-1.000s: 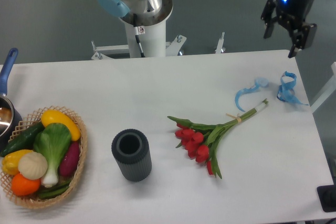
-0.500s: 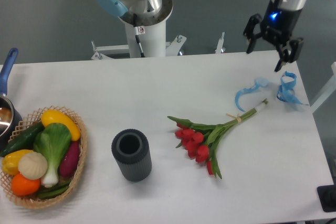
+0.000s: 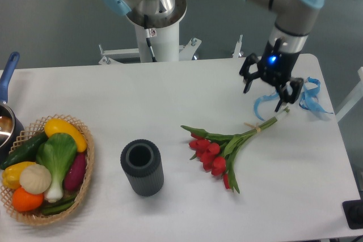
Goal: Pick up the flowers from the table
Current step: 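Lower the open gripper over the green stems of the red tulips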
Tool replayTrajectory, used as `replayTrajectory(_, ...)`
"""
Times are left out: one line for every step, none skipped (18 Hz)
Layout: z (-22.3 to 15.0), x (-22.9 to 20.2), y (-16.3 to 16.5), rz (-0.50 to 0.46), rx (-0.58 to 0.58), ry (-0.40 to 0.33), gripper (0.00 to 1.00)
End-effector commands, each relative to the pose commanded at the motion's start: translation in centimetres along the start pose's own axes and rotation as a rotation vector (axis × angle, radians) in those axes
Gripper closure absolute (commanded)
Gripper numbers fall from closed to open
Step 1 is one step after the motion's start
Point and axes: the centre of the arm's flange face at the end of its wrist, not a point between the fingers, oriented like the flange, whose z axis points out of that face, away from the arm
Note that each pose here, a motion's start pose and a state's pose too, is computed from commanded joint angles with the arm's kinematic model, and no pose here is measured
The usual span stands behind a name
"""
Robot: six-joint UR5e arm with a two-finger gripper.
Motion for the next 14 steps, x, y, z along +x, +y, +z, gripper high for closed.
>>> replayTrajectory(1.1,0.0,-0.2,0.005,0.000,0.018,0.00)
replayTrajectory(1.9,-0.5,-0.2,0.005,-0.002,0.031,0.00)
replayTrajectory(3.0,-0.7,0.0,0.004,-0.003,0.049,0.00)
replayTrajectory(4.2,-0.4,0.2,0.009,-0.004,0.071,0.00)
replayTrajectory(5.2,-0.4,0.0,0.038,-0.003,0.083,0.00)
replayTrajectory(5.8,-0.5,0.1,0.066,-0.003,0.083,0.00)
replayTrajectory(6.2,-0.8,0.3,0.089,-0.003,0.084,0.00)
replayTrajectory(6.8,-0.8,0.6,0.113,-0.011,0.094,0.00)
replayTrajectory(7.7,-0.7,1.0,0.120,-0.033,0.109,0.00)
replayTrajectory(8.1,-0.8,1.1,0.128,-0.051,0.114,0.00)
replayTrajectory(8.5,-0.8,1.3,0.124,-0.055,0.121,0.00)
replayTrajectory(9.1,-1.0,1.5,0.125,-0.055,0.128,0.00)
replayTrajectory(9.6,-1.1,1.7,0.124,-0.056,0.127,0.00)
replayTrajectory(10.3,-1.1,1.5,0.127,-0.056,0.117,0.00)
